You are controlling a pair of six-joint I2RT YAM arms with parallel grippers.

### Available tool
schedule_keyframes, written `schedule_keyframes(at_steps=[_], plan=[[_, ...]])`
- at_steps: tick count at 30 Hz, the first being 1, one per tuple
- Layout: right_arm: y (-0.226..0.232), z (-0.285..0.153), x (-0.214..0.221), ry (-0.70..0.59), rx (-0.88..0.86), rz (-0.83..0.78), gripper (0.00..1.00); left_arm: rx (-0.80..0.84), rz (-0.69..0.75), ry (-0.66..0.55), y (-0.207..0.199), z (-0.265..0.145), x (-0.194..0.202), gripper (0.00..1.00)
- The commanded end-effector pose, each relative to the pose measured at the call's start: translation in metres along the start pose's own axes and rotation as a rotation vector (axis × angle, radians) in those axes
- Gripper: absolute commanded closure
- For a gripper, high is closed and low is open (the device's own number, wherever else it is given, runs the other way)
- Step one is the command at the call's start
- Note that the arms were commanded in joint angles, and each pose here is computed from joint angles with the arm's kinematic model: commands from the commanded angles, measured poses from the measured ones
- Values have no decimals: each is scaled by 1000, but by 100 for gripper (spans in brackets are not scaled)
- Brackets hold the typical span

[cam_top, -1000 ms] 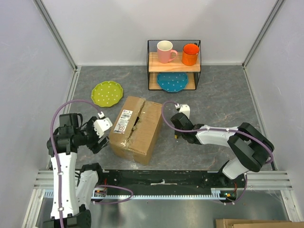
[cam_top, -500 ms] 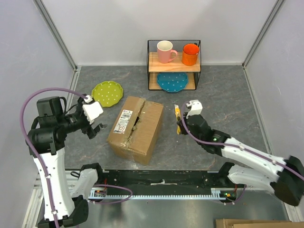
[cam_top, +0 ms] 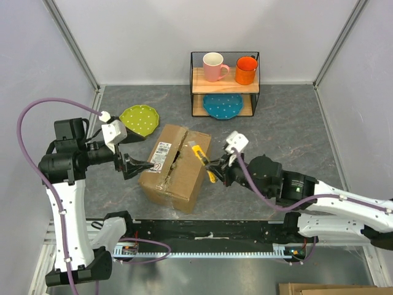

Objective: Unpack the express box
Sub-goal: Pick up the knife from the center of the board.

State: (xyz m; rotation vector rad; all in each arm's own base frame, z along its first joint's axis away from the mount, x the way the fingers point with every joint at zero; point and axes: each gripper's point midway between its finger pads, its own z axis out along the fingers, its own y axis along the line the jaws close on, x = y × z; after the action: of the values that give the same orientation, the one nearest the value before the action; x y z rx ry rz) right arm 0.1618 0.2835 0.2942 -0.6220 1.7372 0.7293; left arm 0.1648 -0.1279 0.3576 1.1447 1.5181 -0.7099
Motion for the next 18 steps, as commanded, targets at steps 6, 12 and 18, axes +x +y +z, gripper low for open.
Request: schedule_keyframes(at_steps=[6, 12, 18], plan=[[75, 37, -54, -81, -87, -144, 99, 149, -298, -167, -21, 18, -22, 0], [96, 52, -65, -109, -120, -137, 100, 182, -342, -162, -23, 23, -14, 0], [108, 58, -77, -161, -117, -132, 100, 199, -378, -159, -23, 29, -1, 0]])
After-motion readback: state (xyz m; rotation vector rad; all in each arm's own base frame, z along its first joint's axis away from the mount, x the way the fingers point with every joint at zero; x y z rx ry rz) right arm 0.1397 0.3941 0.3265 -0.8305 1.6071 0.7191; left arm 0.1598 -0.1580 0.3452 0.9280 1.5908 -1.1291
